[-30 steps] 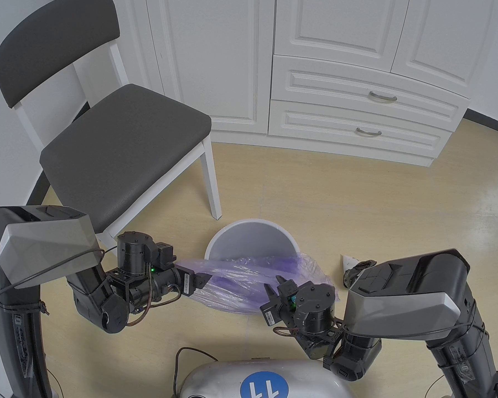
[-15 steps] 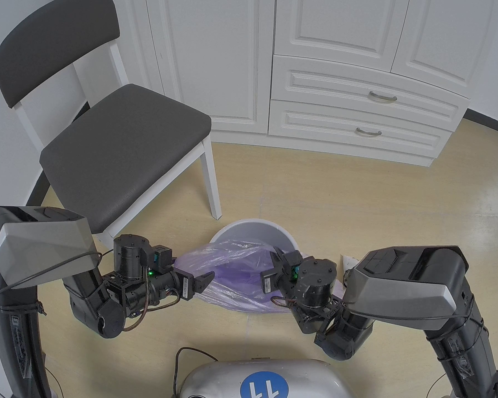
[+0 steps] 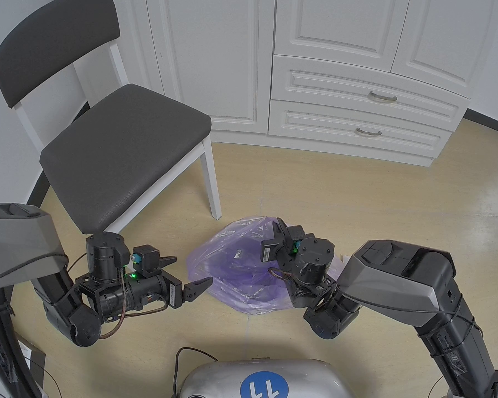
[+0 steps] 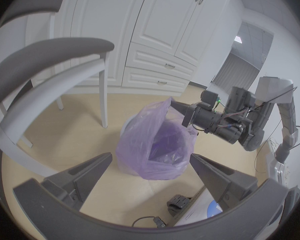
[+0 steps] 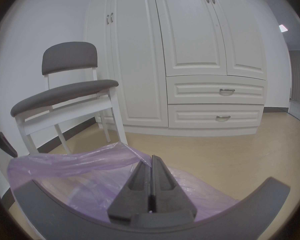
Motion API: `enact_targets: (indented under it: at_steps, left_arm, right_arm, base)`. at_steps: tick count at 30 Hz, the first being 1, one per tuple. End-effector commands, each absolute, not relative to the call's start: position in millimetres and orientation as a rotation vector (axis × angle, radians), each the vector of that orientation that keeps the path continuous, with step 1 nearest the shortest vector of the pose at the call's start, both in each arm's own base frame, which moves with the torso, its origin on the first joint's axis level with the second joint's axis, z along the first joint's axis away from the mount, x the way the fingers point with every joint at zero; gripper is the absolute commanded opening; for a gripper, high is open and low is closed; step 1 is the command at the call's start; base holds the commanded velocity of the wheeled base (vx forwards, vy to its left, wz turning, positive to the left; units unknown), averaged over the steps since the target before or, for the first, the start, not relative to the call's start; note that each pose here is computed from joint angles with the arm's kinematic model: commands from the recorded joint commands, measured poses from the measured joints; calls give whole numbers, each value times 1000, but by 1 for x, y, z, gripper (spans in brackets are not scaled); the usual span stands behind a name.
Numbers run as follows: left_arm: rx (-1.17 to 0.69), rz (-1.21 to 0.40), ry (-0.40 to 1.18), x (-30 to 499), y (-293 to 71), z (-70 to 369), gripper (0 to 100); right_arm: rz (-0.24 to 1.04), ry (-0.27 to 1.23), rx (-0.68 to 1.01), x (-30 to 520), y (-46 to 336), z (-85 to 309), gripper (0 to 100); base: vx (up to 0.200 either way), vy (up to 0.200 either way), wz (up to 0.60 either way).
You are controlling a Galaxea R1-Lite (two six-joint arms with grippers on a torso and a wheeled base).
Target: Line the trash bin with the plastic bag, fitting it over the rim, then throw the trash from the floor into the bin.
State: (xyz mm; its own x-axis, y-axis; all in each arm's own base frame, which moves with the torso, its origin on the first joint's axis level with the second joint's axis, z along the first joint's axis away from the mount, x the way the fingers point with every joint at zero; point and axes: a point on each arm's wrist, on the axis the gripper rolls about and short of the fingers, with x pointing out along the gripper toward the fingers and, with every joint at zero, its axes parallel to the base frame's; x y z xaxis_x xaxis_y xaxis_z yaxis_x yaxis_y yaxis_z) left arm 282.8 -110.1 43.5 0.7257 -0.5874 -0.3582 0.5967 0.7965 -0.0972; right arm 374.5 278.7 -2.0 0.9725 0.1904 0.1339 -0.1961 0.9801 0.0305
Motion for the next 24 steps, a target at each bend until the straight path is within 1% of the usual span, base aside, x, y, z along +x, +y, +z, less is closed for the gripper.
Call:
enact_targets:
  at_steps: [1,9,17,22,23,24]
  left_arm:
    - [22,-645,308,275,-104,69,100]
    - [21,-640,252,270,-101,87,100]
    - [20,-612,229,272,-94,92,100]
    - [19,-604,225,273,-92,93,100]
    - [19,-604,223,273,-92,93,100]
    - [19,-604,223,273,-92,93,100]
  right_arm:
    - [197,-162,58,387,282,5,0]
    - [275,-121,25,412,296,23,0]
    - [275,-116,15,443,309,28,0]
    - [266,-107,10,460,314,20,0]
    - [263,-105,9,464,314,17,0]
    - [259,-78,-6,465,313,5,0]
  base:
    - [0,0,0]
    - [0,0,0]
    - [0,0,0]
    - [0,0,0]
    - [0,0,0]
    - [0,0,0]
